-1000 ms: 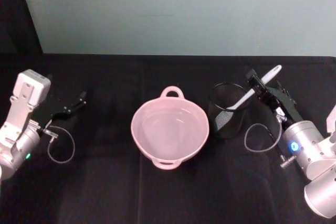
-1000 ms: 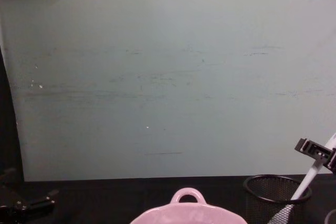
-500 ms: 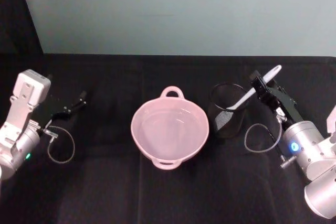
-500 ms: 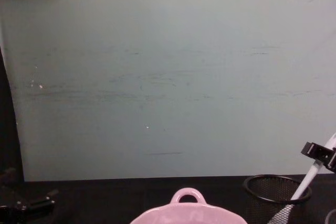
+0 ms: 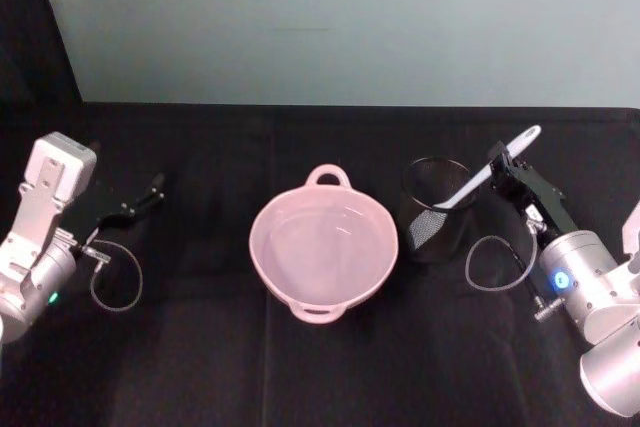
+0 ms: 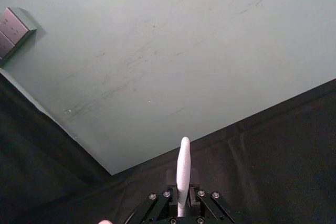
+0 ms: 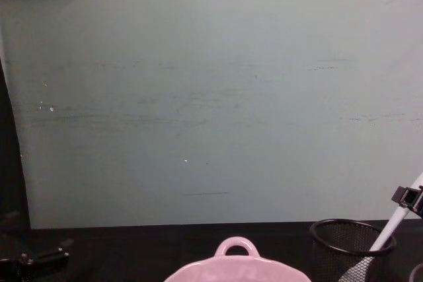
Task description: Use the one hand to pick up the spoon and stir the clear water in the bowl.
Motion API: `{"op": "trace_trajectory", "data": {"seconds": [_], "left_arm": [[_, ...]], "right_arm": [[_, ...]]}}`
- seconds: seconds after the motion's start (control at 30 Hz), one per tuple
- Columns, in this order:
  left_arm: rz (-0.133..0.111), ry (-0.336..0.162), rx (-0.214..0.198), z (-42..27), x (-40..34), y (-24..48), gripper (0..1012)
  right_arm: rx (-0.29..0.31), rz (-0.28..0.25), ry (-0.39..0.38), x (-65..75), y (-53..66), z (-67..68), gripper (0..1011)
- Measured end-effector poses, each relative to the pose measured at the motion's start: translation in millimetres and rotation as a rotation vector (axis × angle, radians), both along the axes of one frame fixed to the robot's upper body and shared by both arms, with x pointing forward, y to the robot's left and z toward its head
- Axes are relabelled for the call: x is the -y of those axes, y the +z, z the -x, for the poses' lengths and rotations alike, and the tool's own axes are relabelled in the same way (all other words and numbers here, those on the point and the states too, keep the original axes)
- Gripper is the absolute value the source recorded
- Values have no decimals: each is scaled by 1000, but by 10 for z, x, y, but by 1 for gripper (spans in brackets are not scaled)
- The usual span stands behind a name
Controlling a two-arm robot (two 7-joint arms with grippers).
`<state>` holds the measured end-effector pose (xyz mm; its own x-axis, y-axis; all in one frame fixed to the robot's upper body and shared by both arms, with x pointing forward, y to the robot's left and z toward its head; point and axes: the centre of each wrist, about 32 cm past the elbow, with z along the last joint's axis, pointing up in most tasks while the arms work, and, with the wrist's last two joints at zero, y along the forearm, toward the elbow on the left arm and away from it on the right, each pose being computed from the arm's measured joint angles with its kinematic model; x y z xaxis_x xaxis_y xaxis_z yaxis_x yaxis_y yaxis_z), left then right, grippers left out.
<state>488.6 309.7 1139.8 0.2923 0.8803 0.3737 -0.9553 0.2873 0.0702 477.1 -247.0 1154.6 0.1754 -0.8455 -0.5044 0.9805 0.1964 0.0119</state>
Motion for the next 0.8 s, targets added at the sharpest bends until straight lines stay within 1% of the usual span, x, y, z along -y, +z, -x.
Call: {"op": "trace_trajectory", "data": {"seconds": [0.07, 0.47, 0.6, 0.63, 0.67, 0.7, 0.73, 0.77, 0.8], "left_arm": [[0, 0, 0, 0, 0, 0, 1011], [0, 0, 0, 0, 0, 0, 1011], [0, 0, 0, 0, 0, 0, 1011], [0, 0, 0, 0, 0, 0, 1011], [0, 0, 0, 0, 0, 0, 1011], [0, 0, 0, 0, 0, 0, 1011], [0, 0, 0, 0, 0, 0, 1011], [0, 0, 0, 0, 0, 0, 1011], [0, 0, 0, 0, 0, 0, 1011]], "right_arm": [[0, 0, 0, 0, 0, 0, 112], [0, 0, -1, 0, 0, 0, 112], [47, 48, 3, 9, 40, 42, 112], [75, 74, 6, 18, 77, 65, 112], [89, 89, 8, 25, 96, 78, 112], [111, 119, 13, 42, 137, 103, 113], [111, 119, 13, 42, 137, 103, 112], [134, 154, 22, 65, 188, 127, 112], [143, 174, 26, 78, 212, 139, 113]]}}
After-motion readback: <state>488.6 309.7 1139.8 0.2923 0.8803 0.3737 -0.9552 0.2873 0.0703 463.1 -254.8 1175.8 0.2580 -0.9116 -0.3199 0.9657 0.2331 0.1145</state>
